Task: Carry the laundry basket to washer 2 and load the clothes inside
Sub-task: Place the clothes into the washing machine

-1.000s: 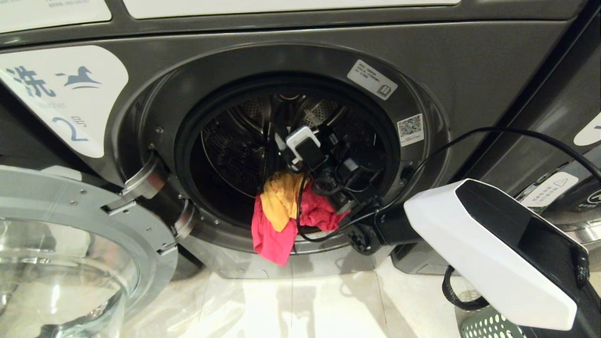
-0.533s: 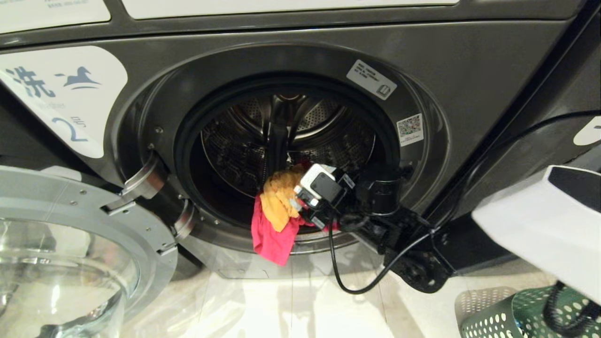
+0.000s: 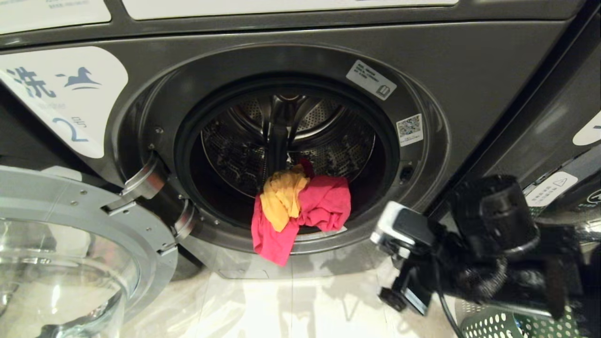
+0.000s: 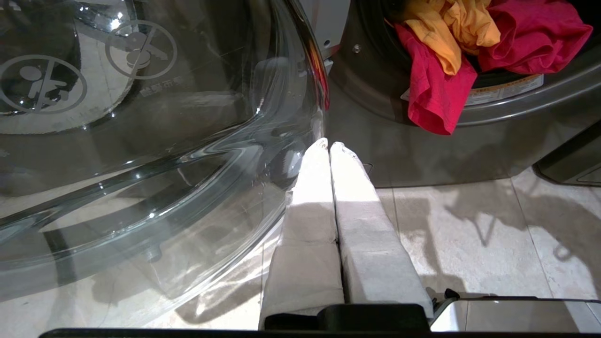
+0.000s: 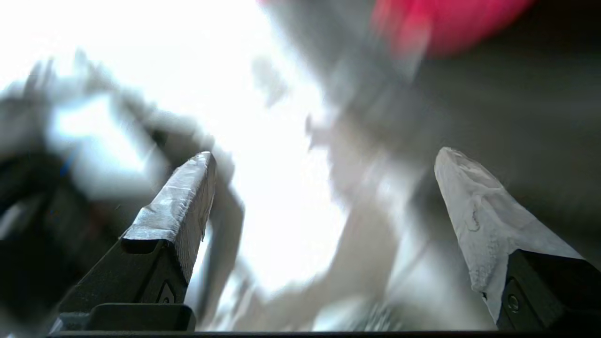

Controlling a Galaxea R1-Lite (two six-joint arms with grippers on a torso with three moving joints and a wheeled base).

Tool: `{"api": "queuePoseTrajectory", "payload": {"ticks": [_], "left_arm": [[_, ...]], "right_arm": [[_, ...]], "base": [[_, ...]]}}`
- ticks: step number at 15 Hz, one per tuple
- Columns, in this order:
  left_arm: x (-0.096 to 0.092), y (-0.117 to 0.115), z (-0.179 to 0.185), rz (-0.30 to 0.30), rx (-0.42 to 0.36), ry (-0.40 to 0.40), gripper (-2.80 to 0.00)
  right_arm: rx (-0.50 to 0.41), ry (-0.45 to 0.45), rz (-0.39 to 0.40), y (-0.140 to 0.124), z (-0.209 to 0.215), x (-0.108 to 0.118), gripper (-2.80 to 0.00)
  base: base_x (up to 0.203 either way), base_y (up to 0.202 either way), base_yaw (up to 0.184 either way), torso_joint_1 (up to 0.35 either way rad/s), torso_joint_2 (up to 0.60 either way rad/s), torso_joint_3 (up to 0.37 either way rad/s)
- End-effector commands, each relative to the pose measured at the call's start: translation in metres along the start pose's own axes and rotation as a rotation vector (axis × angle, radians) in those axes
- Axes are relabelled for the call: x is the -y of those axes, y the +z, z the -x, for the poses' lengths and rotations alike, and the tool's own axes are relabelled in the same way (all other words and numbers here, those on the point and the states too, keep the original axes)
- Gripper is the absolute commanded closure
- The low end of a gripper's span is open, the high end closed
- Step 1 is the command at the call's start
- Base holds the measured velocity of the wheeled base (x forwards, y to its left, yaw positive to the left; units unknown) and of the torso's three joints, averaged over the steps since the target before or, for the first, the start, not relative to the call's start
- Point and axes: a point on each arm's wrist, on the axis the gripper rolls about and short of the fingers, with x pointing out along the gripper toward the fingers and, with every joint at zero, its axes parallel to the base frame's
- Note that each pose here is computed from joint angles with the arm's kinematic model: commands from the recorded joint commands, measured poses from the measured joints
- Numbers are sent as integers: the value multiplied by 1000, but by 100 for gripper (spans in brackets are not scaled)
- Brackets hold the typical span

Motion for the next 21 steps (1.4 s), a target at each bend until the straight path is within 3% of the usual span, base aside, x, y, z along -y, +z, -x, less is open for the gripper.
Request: {"api": "queuePoseTrajectory", "payload": {"ticks": [1, 3, 4, 7, 8, 11, 16, 21], "left_arm": [[0, 0, 0, 0, -2, 0, 0], [0, 0, 0, 0, -2, 0, 0], [0, 0, 0, 0, -2, 0, 0], [0, 0, 0, 0, -2, 1, 0], [0, 0, 0, 0, -2, 0, 0], [0, 0, 0, 0, -2, 0, 0], [0, 0, 0, 0, -2, 0, 0], [0, 0, 0, 0, -2, 0, 0]], "right_arm": [[-239, -19, -183, -50, 44, -5, -280], [-430, -126, -323, -72, 54, -3, -280], [-495, -196, -431, -77, 58, 1, -280], [-648, -457, -898, -96, 67, 21, -280], [-697, -536, -1018, -104, 73, 29, -280], [-760, -704, -1271, -124, 92, 66, -280], [-923, -871, -1520, -188, 139, 121, -280], [-1018, -930, -1694, -291, 159, 164, -280]], "base": [[0, 0, 0, 0, 0, 0], [0, 0, 0, 0, 0, 0], [0, 0, 0, 0, 0, 0], [0, 0, 0, 0, 0, 0], [0, 0, 0, 0, 0, 0], [0, 0, 0, 0, 0, 0], [0, 0, 0, 0, 0, 0], [0, 0, 0, 0, 0, 0]]}}
